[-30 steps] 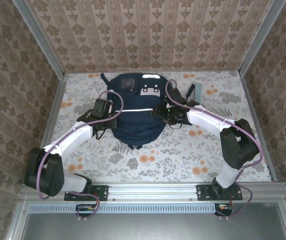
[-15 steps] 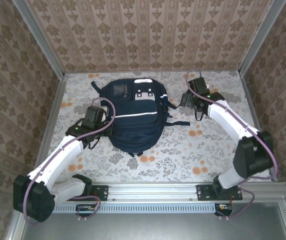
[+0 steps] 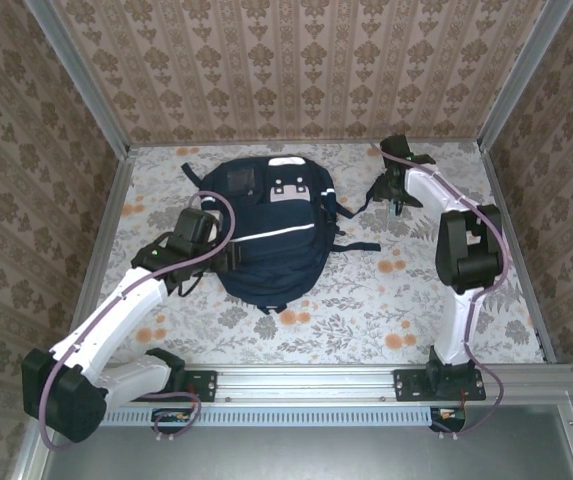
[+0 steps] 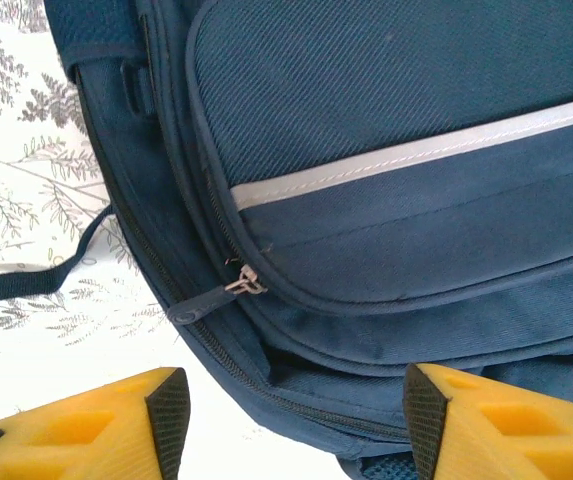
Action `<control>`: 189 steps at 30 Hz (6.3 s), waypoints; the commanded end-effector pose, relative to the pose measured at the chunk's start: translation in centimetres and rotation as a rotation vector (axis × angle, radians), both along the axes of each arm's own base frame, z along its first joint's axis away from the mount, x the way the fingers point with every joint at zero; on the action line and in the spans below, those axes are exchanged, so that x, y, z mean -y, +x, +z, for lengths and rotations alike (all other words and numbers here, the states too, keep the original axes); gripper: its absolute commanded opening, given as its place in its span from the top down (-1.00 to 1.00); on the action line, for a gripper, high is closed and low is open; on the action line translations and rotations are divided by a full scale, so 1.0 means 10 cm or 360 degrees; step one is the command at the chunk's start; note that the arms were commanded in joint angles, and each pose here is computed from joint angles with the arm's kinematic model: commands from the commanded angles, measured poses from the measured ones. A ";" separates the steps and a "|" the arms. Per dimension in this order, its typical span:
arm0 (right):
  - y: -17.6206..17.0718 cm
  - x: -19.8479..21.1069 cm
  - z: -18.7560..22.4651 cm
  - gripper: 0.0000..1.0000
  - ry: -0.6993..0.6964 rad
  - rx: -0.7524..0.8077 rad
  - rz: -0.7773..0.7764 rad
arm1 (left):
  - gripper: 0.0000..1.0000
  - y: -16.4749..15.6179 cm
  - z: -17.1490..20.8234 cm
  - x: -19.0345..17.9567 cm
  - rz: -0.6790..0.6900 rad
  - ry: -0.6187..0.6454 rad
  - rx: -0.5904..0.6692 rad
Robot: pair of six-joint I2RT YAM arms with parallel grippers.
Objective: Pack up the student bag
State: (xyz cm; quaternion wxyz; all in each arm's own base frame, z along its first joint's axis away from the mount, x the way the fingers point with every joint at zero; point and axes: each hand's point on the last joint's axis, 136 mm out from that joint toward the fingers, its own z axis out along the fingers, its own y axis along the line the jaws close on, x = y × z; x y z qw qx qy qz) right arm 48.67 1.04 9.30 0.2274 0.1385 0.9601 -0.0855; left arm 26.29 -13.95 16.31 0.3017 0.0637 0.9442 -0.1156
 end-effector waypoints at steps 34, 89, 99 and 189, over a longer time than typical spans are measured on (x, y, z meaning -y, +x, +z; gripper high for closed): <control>-0.49 -0.38 0.58 0.40 0.1055 0.0303 0.0056 | -0.81 0.07 0.24 0.88 -0.0707 0.0440 0.0119; -1.29 -0.71 0.89 0.36 0.1333 0.0392 0.0086 | 0.24 0.67 -0.41 0.69 -0.1144 0.1223 -0.0042; -1.35 -0.73 1.08 0.38 0.1377 0.0498 0.0091 | 0.82 0.71 0.22 1.22 -0.1091 0.0851 0.0290; -1.22 -1.53 0.94 -0.15 0.1875 0.0479 -0.0389 | 1.00 0.97 1.18 2.43 -0.0711 -0.0144 0.0231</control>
